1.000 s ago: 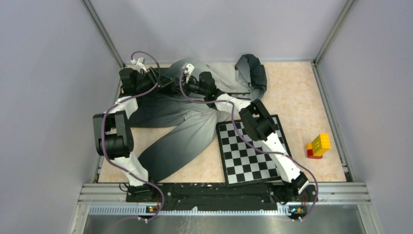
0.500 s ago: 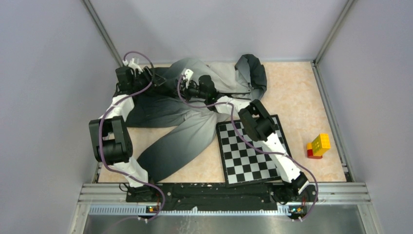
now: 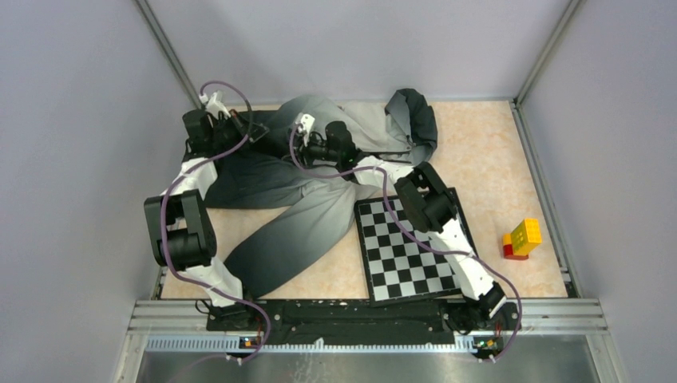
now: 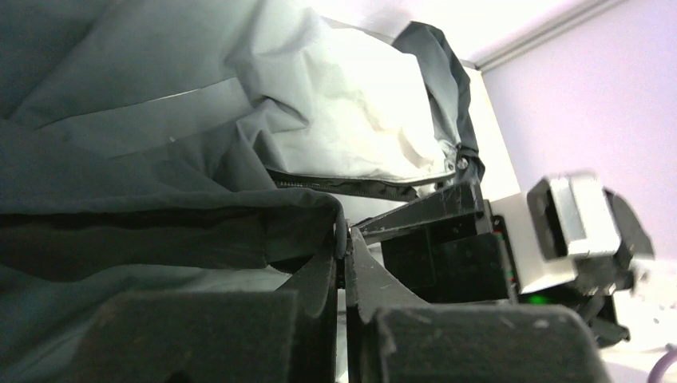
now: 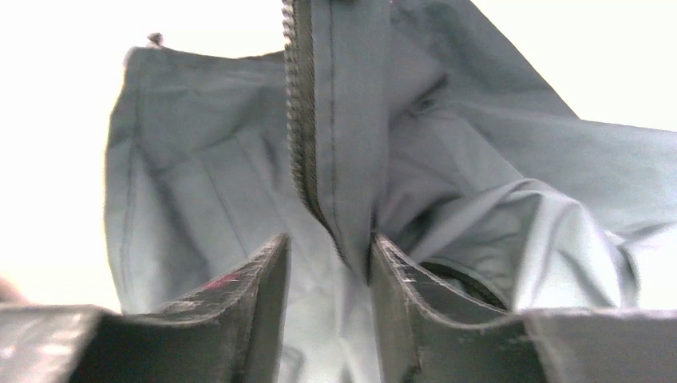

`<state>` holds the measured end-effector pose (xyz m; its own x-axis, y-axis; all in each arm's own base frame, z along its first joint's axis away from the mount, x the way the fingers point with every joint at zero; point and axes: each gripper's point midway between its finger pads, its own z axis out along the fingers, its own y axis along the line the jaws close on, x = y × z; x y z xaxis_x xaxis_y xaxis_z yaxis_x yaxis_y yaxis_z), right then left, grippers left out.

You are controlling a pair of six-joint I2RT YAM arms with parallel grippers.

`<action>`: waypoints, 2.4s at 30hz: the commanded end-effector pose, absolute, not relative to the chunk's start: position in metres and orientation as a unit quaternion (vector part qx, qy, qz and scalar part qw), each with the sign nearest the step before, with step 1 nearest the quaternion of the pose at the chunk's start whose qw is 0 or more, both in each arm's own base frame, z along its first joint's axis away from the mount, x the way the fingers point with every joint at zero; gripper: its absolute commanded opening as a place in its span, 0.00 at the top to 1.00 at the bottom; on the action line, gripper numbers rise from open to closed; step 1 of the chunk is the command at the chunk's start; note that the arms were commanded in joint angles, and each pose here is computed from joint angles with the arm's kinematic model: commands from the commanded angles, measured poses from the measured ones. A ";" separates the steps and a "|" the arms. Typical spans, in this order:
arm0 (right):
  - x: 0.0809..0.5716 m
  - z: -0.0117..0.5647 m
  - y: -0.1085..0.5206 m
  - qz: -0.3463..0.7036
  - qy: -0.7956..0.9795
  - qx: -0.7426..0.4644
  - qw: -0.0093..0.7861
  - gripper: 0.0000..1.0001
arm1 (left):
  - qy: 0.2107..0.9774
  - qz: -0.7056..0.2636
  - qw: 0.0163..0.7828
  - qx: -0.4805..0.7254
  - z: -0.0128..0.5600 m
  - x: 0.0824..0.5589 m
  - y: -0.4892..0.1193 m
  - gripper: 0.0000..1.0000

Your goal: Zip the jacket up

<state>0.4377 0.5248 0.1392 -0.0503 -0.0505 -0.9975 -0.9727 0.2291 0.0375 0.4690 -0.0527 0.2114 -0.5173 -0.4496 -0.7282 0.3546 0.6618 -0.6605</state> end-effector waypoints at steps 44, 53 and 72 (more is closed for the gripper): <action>0.415 0.221 0.538 0.547 0.483 -0.432 0.530 1.00 | 0.699 -0.445 0.537 0.162 0.232 0.400 -0.098 0.83; 0.442 0.221 0.527 0.512 0.520 -0.394 0.559 1.00 | 0.762 -0.317 0.558 -0.085 0.250 0.415 -0.029 0.25; 0.483 0.232 0.495 0.494 0.543 -0.337 0.590 1.00 | 0.724 -0.187 0.522 -0.410 0.172 0.439 0.112 0.32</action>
<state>0.4711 0.5102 0.1822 -0.1562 0.1352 -0.9784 -0.9476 0.2591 0.1871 0.4057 0.1020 0.1382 -0.2334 -0.7879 -0.5698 -0.5041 0.5992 -0.6220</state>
